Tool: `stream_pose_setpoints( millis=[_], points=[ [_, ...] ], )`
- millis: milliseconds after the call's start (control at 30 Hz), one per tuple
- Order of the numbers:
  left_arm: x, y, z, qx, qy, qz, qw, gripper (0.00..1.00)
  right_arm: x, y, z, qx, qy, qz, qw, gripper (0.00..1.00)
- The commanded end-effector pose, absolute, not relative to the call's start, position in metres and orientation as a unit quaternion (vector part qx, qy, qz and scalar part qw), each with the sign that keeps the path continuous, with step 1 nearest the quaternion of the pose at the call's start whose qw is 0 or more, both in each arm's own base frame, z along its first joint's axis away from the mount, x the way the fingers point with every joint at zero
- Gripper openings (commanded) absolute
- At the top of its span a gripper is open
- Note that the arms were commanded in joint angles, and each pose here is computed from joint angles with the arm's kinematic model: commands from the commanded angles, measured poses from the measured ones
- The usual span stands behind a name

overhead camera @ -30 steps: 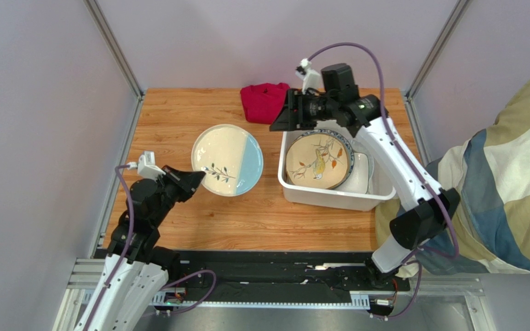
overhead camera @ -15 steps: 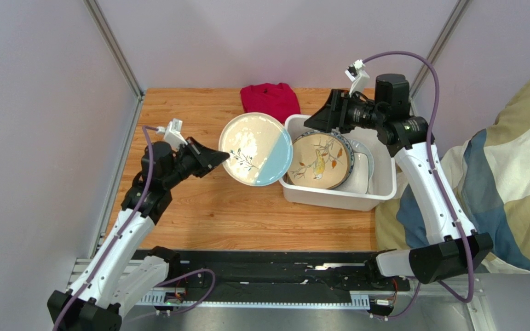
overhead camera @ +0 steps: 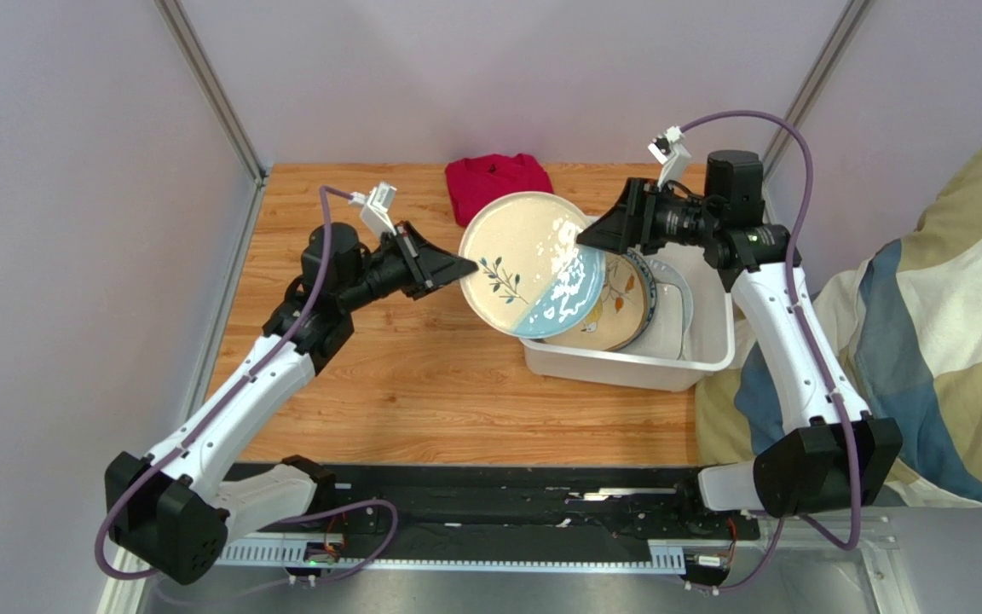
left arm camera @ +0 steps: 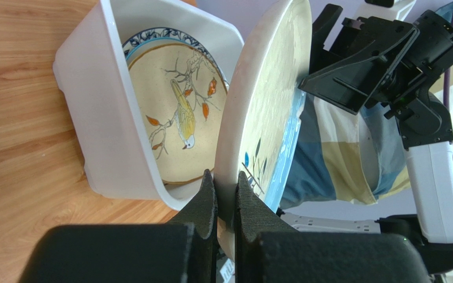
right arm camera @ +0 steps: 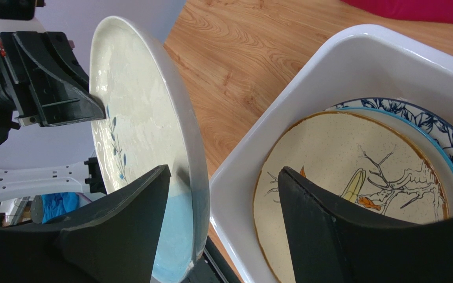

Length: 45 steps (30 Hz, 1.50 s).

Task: Place the plates into the plastic bin on the countertop
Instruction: Place the plate in the plastic bin.

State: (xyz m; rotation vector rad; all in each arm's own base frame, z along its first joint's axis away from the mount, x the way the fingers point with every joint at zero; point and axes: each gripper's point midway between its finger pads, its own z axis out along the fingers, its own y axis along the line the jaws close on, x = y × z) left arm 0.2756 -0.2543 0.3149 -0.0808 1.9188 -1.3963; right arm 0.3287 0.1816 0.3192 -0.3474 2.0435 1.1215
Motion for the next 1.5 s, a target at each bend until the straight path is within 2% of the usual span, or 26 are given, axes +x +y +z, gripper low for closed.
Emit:
stream_pose_setpoints(
  millis=[0, 167, 267, 300, 367, 400, 467, 500, 533, 600, 633, 933, 1233, 1467],
  points=[
    [0.266, -0.266, 0.406, 0.032, 0.654, -0.614, 0.44, 0.0, 0.315, 0.191, 0.339, -0.198, 0.751, 0.49, 0.395, 0.7],
    [0.27, -0.276, 0.405, 0.04, 0.651, -0.623, 0.432, 0.0, 0.298, 0.2, 0.341, -0.222, 0.73, 0.537, 0.359, 0.62],
    [0.272, -0.284, 0.401, 0.045, 0.653, -0.624, 0.426, 0.0, 0.294, 0.2, 0.342, -0.225, 0.728, 0.541, 0.355, 0.44],
    [0.274, -0.286, 0.399, 0.044, 0.655, -0.623, 0.424, 0.0, 0.295, 0.199, 0.342, -0.222, 0.731, 0.536, 0.359, 0.29],
    [0.277, -0.288, 0.395, 0.045, 0.659, -0.62, 0.423, 0.0, 0.298, 0.196, 0.341, -0.208, 0.74, 0.527, 0.363, 0.07],
    [0.282, -0.289, 0.39, 0.043, 0.664, -0.616, 0.422, 0.0, 0.303, 0.194, 0.339, -0.197, 0.747, 0.518, 0.368, 0.0],
    [0.288, -0.292, 0.379, 0.039, 0.68, -0.604, 0.415, 0.01, 0.31, 0.189, 0.334, -0.177, 0.758, 0.506, 0.371, 0.0],
    [0.291, -0.292, 0.38, 0.039, 0.684, -0.598, 0.415, 0.1, 0.319, 0.18, 0.331, -0.151, 0.768, 0.495, 0.376, 0.0],
    [0.293, -0.292, 0.376, 0.036, 0.693, -0.59, 0.413, 0.46, 0.324, 0.175, 0.329, -0.137, 0.773, 0.492, 0.377, 0.0],
    [0.302, -0.288, 0.365, 0.034, 0.716, -0.559, 0.417, 0.78, 0.337, 0.158, 0.327, -0.094, 0.782, 0.486, 0.379, 0.0],
    [0.306, -0.284, 0.362, 0.032, 0.723, -0.547, 0.421, 0.99, 0.344, 0.143, 0.328, -0.073, 0.785, 0.48, 0.385, 0.0],
    [0.335, -0.209, 0.333, -0.02, 0.764, -0.461, 0.452, 1.0, 0.367, 0.093, 0.315, -0.009, 0.803, 0.447, 0.395, 0.0],
    [0.329, -0.149, 0.336, -0.019, 0.792, -0.345, 0.503, 1.0, 0.359, 0.083, 0.27, 0.023, 0.84, 0.417, 0.346, 0.0],
    [0.327, -0.129, 0.335, -0.029, 0.789, -0.339, 0.511, 1.0, 0.354, 0.082, 0.242, 0.033, 0.858, 0.4, 0.322, 0.0]
  ],
)
